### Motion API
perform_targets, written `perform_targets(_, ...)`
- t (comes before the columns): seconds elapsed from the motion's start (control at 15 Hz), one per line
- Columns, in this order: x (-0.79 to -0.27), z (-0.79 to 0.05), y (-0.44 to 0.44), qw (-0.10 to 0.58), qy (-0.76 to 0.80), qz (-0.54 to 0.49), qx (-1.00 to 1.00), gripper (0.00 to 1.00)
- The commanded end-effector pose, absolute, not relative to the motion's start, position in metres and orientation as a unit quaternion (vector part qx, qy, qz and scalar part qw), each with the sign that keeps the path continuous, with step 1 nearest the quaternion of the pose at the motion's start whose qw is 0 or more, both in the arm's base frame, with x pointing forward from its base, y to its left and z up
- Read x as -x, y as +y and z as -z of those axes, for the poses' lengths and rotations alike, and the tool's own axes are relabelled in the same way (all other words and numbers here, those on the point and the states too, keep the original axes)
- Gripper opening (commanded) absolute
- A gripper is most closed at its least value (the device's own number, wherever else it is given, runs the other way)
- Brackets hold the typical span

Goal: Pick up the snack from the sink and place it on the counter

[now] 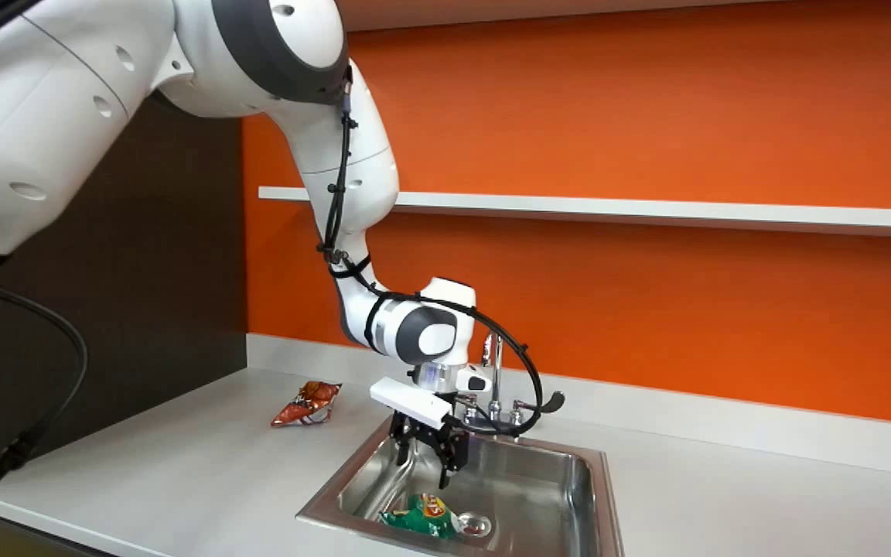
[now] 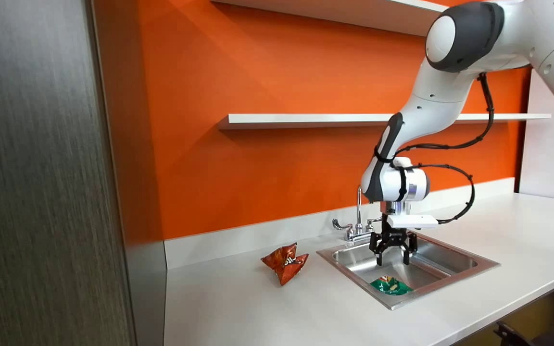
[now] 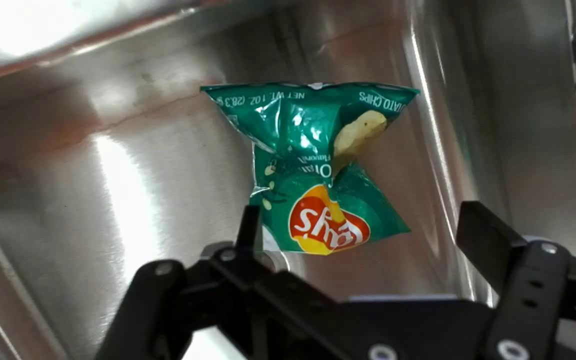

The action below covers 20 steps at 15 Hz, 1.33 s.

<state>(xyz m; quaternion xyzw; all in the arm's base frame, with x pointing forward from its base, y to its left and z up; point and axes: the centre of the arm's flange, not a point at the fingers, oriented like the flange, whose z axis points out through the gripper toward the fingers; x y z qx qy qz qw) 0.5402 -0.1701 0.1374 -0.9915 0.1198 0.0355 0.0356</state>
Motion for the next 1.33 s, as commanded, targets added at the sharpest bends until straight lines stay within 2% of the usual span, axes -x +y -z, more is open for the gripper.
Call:
perform_targets(0.0, -0.559, -0.119, -0.172, 0.039, 0.108, -0.043, 0.992, 1.00)
perform_targets(1.27, -0.561, -0.069, -0.158, 0.025, 0.087, -0.075, 0.993, 1.00)
